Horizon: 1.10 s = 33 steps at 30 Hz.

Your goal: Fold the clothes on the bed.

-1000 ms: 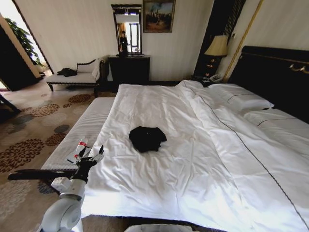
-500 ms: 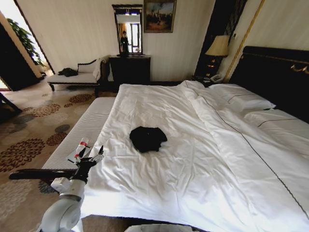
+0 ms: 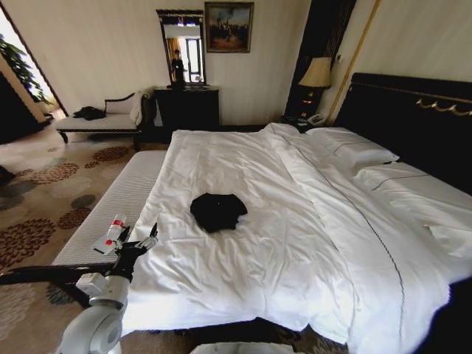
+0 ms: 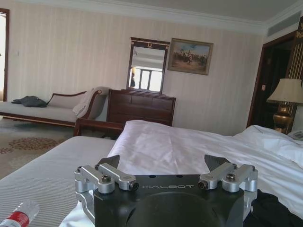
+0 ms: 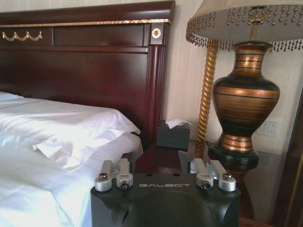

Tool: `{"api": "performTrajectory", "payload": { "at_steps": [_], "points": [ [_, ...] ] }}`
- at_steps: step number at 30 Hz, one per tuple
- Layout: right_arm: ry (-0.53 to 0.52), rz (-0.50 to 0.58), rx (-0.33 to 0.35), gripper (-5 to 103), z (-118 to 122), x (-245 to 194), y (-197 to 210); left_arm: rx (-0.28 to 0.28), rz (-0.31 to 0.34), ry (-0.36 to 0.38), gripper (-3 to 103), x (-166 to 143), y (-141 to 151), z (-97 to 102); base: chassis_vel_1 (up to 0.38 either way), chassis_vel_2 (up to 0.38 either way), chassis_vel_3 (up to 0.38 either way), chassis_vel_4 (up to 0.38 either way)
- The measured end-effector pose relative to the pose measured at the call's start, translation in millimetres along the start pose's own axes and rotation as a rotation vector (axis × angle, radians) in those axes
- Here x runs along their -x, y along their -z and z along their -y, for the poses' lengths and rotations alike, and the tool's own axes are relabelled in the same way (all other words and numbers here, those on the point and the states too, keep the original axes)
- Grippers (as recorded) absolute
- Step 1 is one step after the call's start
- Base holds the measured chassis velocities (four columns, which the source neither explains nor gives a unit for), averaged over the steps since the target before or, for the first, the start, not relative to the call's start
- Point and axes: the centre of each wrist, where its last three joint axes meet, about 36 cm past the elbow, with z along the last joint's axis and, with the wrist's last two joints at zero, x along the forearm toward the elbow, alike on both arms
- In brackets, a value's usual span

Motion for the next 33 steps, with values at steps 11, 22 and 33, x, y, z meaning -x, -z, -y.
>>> {"api": "performTrajectory", "payload": {
  "at_steps": [11,22,33],
  "points": [
    [0.212,0.041,0.078,90,-55.6,-59.9,27.0,0.009,0.005,-0.007,100,3.3,0.2,0.2,0.000,0.000,0.000,0.000],
    [0.523,0.061,0.099,100,-133.0,-124.8,59.8,0.026,0.008,-0.017,100,15.8,0.6,-4.4,0.000,0.000,0.000,0.000],
    [0.858,0.097,0.043,100,-221.2,-176.9,94.9,0.066,-0.008,-0.012,100,61.8,0.1,-19.2,0.000,0.000,0.000,0.000]
  ]
}}
